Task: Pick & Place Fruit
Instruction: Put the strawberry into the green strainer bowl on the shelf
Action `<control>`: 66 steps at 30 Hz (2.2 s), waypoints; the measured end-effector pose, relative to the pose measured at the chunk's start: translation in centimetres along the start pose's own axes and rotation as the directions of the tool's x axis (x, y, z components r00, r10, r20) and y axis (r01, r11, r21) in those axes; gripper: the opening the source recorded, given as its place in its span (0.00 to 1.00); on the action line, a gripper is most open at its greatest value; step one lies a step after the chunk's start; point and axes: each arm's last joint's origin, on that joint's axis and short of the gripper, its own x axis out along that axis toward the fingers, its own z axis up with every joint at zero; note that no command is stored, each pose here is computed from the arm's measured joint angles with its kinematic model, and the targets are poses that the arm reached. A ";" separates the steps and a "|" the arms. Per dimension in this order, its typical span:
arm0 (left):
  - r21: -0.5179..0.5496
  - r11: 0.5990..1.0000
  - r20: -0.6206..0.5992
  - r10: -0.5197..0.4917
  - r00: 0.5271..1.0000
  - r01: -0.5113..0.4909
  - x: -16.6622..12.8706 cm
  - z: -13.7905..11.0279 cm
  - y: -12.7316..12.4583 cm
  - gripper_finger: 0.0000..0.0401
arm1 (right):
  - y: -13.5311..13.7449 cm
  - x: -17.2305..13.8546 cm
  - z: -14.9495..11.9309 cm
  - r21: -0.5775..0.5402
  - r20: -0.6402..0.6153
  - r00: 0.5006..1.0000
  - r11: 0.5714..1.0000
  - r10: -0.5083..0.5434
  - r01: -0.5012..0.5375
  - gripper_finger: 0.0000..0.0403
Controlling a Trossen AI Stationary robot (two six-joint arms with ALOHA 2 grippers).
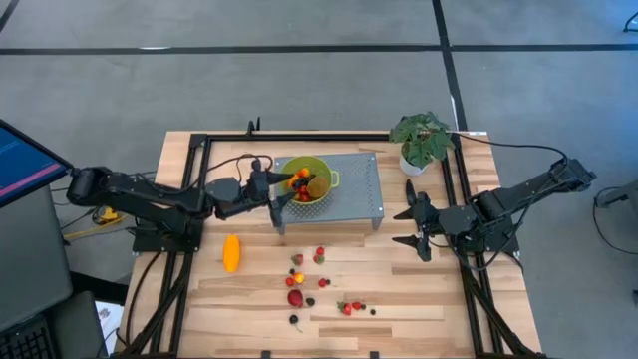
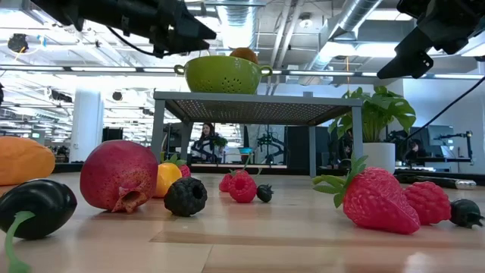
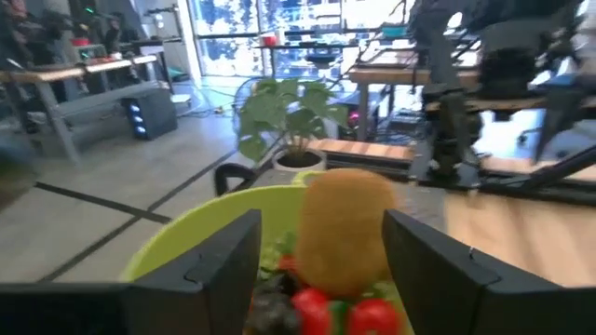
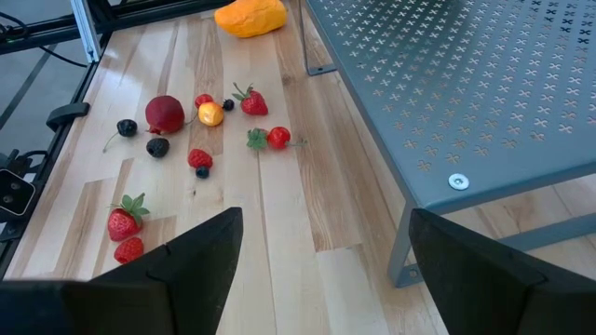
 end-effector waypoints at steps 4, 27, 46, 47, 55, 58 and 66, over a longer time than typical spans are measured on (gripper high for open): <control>-0.054 0.990 0.007 -0.129 0.992 0.129 -0.6 0.1 -1.4 0.55 | 0.0 0.0 0.0 0.000 0.000 1.000 1.000 0.000 0.000 0.75; 0.072 0.815 -0.266 -0.540 0.798 0.575 -5.0 -4.2 -9.9 0.51 | 0.0 0.0 0.0 0.000 0.000 1.000 1.000 0.000 0.000 0.75; 0.554 0.634 -0.496 -0.269 0.825 0.540 -4.2 -12.4 -12.7 0.51 | 0.0 0.0 0.0 0.000 0.000 1.000 1.000 0.000 0.000 0.75; 0.557 0.630 -0.501 -0.264 0.824 0.541 -4.2 -12.6 -12.7 0.51 | 0.0 0.0 0.0 0.000 0.000 1.000 1.000 0.000 0.000 0.75; 0.568 0.611 -0.534 -0.236 0.812 0.551 -4.0 -13.9 -12.8 0.45 | 0.0 0.0 0.0 0.000 0.000 1.000 1.000 0.000 0.000 0.75; 0.576 0.614 -0.531 -0.222 0.818 0.540 -3.9 -14.0 -12.7 0.40 | 0.0 0.0 0.0 0.000 0.000 1.000 1.000 0.000 0.000 0.75; 0.565 0.657 -0.518 -0.188 0.834 0.499 -3.5 -13.9 -12.4 0.27 | 0.0 0.0 0.0 0.000 0.000 1.000 1.000 0.000 0.000 0.75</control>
